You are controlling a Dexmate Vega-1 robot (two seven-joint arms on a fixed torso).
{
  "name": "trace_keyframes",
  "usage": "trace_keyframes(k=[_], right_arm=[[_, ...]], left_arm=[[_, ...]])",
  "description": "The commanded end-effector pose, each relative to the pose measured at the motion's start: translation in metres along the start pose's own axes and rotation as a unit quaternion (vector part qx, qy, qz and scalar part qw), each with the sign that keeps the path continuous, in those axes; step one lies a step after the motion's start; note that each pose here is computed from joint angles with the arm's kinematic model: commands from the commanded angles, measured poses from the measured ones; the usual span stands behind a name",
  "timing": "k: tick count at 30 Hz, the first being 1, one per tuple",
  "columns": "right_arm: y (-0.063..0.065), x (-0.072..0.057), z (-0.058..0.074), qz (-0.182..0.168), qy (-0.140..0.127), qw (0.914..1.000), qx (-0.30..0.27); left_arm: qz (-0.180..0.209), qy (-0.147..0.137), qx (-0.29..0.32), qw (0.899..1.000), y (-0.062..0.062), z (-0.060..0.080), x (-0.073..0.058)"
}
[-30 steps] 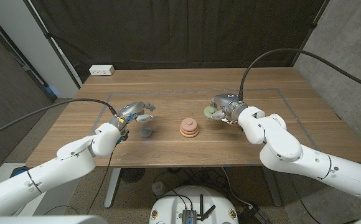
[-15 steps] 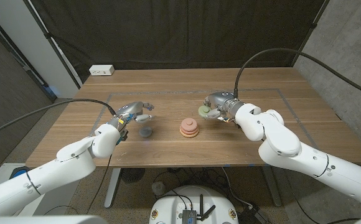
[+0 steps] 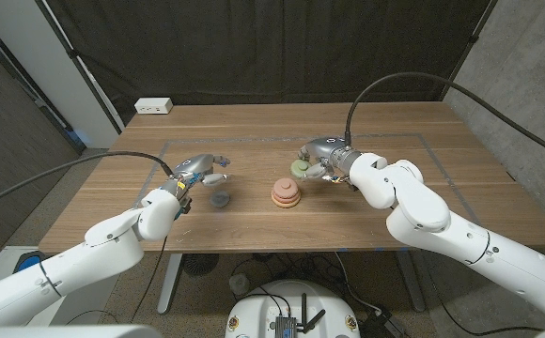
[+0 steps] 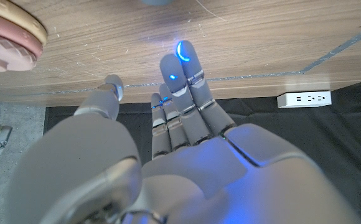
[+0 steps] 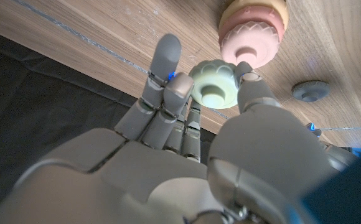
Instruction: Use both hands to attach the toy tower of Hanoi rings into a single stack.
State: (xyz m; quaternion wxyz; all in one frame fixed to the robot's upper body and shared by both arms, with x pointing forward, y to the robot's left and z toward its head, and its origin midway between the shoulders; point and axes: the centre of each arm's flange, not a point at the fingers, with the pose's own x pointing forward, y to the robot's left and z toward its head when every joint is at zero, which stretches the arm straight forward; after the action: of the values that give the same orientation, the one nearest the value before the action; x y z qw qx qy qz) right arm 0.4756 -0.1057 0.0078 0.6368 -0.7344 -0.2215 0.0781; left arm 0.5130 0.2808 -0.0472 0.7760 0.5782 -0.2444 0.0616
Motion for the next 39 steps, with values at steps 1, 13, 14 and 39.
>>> trace_keyframes(k=[1, 13, 14, 39], right_arm=[[-0.002, 0.007, 0.012, 0.008, -0.022, 0.9997, -0.005], [0.001, 0.013, 0.017, 0.013, -0.021, 0.9997, -0.005], [0.001, 0.014, 0.017, 0.014, -0.021, 0.9997, -0.005], [0.007, 0.027, 0.018, 0.033, -0.012, 0.9993, -0.005]], left_arm=[[0.009, 0.009, -0.002, 1.000, -0.001, -0.009, -0.006], [0.014, 0.011, -0.001, 1.000, -0.001, -0.015, -0.009], [0.014, 0.011, -0.001, 1.000, -0.001, -0.015, -0.009], [0.010, 0.009, 0.002, 1.000, -0.004, -0.015, -0.007]])
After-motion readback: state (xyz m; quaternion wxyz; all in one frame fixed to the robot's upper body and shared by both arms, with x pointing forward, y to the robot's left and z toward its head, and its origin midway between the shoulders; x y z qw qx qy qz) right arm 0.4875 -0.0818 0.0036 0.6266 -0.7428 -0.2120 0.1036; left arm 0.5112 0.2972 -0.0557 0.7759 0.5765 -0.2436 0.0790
